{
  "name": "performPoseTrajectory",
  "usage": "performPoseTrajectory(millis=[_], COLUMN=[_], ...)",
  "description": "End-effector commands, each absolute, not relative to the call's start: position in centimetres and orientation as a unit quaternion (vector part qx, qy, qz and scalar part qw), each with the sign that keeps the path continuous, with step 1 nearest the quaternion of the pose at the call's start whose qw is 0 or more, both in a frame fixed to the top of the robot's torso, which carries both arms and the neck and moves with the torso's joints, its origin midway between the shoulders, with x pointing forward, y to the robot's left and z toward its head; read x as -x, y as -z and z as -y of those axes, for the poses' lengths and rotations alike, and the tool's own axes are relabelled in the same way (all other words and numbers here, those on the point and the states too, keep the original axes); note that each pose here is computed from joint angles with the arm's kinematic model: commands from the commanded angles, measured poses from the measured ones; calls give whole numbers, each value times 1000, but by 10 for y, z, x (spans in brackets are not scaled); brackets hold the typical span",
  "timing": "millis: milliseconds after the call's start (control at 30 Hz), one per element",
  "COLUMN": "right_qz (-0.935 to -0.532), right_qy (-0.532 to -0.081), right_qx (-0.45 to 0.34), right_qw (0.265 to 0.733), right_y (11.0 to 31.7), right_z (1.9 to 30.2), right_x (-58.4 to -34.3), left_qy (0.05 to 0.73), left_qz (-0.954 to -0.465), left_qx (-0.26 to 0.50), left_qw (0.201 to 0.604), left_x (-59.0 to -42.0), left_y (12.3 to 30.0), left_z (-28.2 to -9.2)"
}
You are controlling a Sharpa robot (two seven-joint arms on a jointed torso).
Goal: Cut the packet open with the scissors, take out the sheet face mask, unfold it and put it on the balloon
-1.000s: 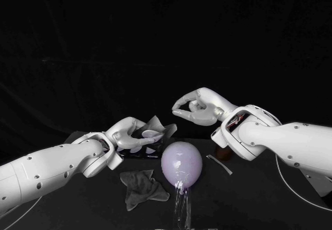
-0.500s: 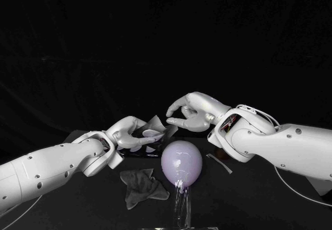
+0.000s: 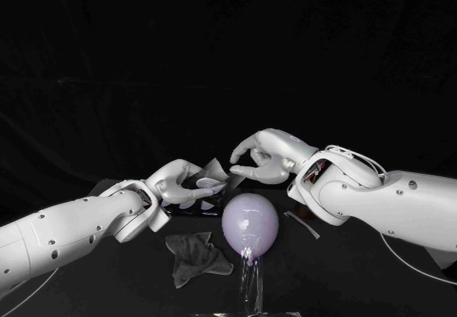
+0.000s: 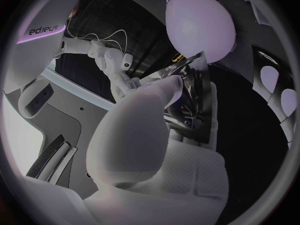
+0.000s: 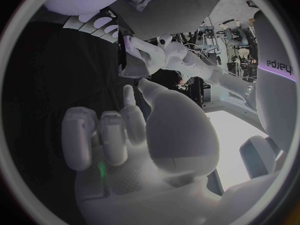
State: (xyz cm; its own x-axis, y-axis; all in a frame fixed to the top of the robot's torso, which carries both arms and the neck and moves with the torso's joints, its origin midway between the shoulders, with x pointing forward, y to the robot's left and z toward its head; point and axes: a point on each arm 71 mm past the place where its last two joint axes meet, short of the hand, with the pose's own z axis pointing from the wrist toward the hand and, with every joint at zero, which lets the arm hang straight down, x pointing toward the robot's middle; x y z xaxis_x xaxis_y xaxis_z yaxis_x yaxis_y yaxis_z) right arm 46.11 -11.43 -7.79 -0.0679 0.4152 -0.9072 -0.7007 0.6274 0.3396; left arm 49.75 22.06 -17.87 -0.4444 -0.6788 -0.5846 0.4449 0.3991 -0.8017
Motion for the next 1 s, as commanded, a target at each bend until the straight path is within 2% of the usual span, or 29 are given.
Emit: performPoseTrajectory(millis=[33, 1000], right_qz=[-605, -617], right_qy=[-411, -407], right_qx=[125, 132], right_qw=[670, 661], right_y=[79, 86], right_z=[113, 109], right_x=[-460, -461], left_qy=[547, 547], left_qz=[-650, -648], left_qx=[87, 91], left_qw=[521, 521], left_x=[-498, -497], left_y=[176, 176], left_z=[-219, -219])
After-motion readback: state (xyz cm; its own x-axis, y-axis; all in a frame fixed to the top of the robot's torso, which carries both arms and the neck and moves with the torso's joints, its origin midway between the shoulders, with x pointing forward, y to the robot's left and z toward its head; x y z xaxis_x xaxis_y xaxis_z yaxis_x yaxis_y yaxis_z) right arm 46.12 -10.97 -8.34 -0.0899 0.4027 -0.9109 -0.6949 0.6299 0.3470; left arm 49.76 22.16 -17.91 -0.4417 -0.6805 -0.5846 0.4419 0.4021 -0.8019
